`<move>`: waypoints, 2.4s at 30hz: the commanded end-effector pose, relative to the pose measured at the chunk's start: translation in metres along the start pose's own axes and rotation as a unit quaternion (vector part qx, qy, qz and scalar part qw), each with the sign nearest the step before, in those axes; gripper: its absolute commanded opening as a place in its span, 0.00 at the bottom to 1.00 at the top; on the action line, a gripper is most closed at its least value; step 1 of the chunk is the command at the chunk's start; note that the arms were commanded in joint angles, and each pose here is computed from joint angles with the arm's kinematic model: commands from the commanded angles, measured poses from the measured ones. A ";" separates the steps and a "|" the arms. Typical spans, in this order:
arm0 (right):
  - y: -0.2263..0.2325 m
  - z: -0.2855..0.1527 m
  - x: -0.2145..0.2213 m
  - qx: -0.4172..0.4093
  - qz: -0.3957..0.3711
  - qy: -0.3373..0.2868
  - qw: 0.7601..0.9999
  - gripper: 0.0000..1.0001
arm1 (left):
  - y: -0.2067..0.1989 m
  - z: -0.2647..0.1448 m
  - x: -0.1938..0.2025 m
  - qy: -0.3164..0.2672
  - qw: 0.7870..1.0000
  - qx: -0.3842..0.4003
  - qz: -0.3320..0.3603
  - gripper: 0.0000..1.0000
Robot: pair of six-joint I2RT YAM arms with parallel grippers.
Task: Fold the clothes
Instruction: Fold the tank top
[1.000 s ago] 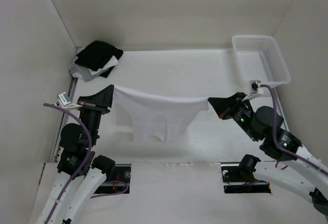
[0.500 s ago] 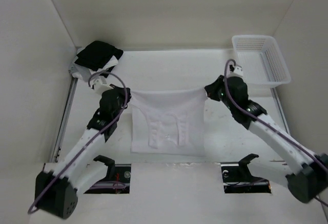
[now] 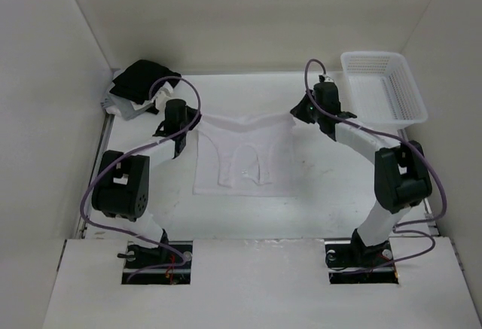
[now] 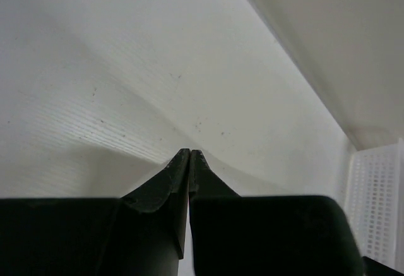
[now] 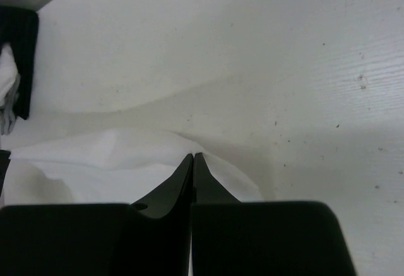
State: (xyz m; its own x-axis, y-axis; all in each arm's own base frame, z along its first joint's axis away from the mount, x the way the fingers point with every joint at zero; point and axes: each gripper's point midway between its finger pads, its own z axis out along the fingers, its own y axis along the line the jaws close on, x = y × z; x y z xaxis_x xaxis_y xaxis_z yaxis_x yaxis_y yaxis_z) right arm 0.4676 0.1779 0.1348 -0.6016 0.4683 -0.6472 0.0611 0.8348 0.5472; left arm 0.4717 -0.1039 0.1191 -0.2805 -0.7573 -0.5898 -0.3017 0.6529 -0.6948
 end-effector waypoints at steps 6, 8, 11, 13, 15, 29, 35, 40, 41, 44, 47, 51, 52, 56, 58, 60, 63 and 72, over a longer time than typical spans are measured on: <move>0.004 -0.079 0.013 -0.056 0.002 -0.063 0.996 0.00 | -0.004 -0.081 -0.015 -0.042 0.995 0.082 -0.036 0.01; 0.000 -0.091 0.030 -0.060 0.003 -0.060 0.996 0.00 | 0.007 -0.093 -0.010 -0.039 0.995 0.082 -0.039 0.01; -0.005 -0.106 0.058 -0.063 -0.001 -0.047 0.997 0.00 | 0.017 -0.110 0.001 -0.030 0.995 0.091 -0.037 0.01; -0.009 -0.115 0.076 -0.064 -0.003 -0.039 0.997 0.01 | 0.025 -0.122 0.008 -0.024 0.994 0.096 -0.034 0.01; -0.013 -0.122 0.090 -0.063 -0.003 -0.034 0.997 0.01 | 0.032 -0.134 0.014 -0.021 0.994 0.102 -0.034 0.01; -0.052 -0.148 0.163 -0.025 0.023 0.019 0.999 0.02 | 0.085 -0.175 0.060 0.018 0.996 0.085 -0.016 0.02; -0.061 -0.149 0.196 -0.008 0.037 0.054 0.998 0.03 | 0.107 -0.180 0.076 0.032 0.997 0.070 -0.023 0.05; -0.064 -0.155 0.196 -0.002 0.037 0.048 0.998 0.17 | 0.097 -0.185 0.070 0.025 0.996 0.089 -0.020 0.14; -0.062 -0.156 0.193 -0.005 0.035 0.045 0.998 0.22 | 0.092 -0.187 0.068 0.024 0.995 0.096 -0.018 0.17; -0.051 -0.161 0.180 -0.016 0.024 0.034 0.999 0.30 | 0.078 -0.194 0.056 0.010 0.993 0.115 -0.007 0.21; -0.032 -0.163 0.165 -0.037 0.008 0.020 0.999 0.28 | 0.062 -0.202 0.041 -0.018 0.990 0.136 0.002 0.21; -0.005 -0.145 0.161 -0.063 -0.014 0.027 0.998 0.04 | 0.028 -0.198 0.056 0.006 0.986 0.164 0.020 0.19; 0.004 -0.140 0.163 -0.073 -0.020 0.029 0.997 0.02 | 0.017 -0.196 0.067 0.022 0.984 0.174 0.027 0.19; 0.029 -0.120 0.171 -0.103 -0.022 0.039 0.994 0.00 | -0.030 -0.191 0.125 0.087 0.970 0.220 0.059 0.18; 0.041 -0.110 0.182 -0.122 -0.019 0.052 0.991 0.00 | -0.045 -0.191 0.153 0.118 0.962 0.236 0.069 0.18; 0.046 -0.102 0.194 -0.130 -0.015 0.061 0.990 0.00 | -0.051 -0.191 0.178 0.146 0.955 0.244 0.079 0.18; 0.044 -0.091 0.210 -0.131 0.002 0.077 0.988 0.00 | -0.045 -0.187 0.204 0.176 0.951 0.239 0.091 0.17; 0.005 -0.096 0.235 -0.088 0.037 0.087 0.992 0.00 | 0.030 -0.177 0.210 0.195 0.963 0.161 0.097 0.17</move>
State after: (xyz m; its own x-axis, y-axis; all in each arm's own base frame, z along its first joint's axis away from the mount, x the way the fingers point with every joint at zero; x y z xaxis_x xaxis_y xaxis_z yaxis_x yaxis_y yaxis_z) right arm 0.2483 0.2637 0.0254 -0.7659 0.3990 -0.5042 -0.0255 0.7647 0.6439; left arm 0.2422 -0.2487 0.0434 -0.6635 -0.4771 -0.5764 0.0776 0.7223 -0.6872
